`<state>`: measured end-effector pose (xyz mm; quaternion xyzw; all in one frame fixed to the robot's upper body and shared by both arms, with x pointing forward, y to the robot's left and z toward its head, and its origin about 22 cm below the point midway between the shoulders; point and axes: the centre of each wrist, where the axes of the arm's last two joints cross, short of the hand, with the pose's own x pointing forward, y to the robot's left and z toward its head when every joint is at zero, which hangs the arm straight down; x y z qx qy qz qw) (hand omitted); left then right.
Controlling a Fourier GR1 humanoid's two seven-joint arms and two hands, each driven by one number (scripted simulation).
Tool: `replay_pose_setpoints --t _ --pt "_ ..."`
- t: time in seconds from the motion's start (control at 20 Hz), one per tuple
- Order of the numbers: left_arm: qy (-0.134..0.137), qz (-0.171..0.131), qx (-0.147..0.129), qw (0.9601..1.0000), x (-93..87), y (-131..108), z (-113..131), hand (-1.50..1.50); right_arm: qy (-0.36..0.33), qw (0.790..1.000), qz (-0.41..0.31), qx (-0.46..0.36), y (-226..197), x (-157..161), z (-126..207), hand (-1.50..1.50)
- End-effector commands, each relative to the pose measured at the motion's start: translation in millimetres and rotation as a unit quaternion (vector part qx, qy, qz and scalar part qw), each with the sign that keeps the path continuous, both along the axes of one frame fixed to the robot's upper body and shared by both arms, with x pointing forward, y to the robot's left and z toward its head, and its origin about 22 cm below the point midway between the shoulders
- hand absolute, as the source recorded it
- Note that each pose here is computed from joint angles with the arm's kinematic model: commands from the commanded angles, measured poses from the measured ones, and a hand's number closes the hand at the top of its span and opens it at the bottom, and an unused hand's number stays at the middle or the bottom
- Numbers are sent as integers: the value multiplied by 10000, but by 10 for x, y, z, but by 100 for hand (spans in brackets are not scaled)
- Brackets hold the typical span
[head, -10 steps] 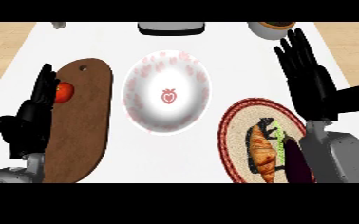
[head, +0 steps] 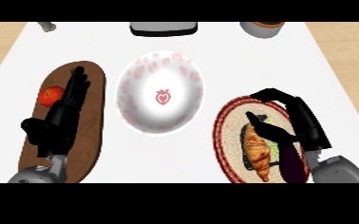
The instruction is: Pick the croissant from the placemat and place it in the bowl
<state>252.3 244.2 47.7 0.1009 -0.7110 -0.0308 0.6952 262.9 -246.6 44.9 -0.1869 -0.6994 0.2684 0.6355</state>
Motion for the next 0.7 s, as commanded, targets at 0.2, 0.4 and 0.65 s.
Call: replay_pose_setpoints --t 0.2,0.4,0.65 --pt "51 -363 -382 9986 48 -139 -88 0 -1886 9820 -59 -109 543 -1038 -512 -150" --pt "33 -488 -362 9982 75 -147 -108 0 -2401 9678 -357 -664 534 -1333 -481 -150" --pt "8 -406 -315 9987 122 -125 -31 0 -1905 9613 -1179 -1603 482 -1313 -141 -150"
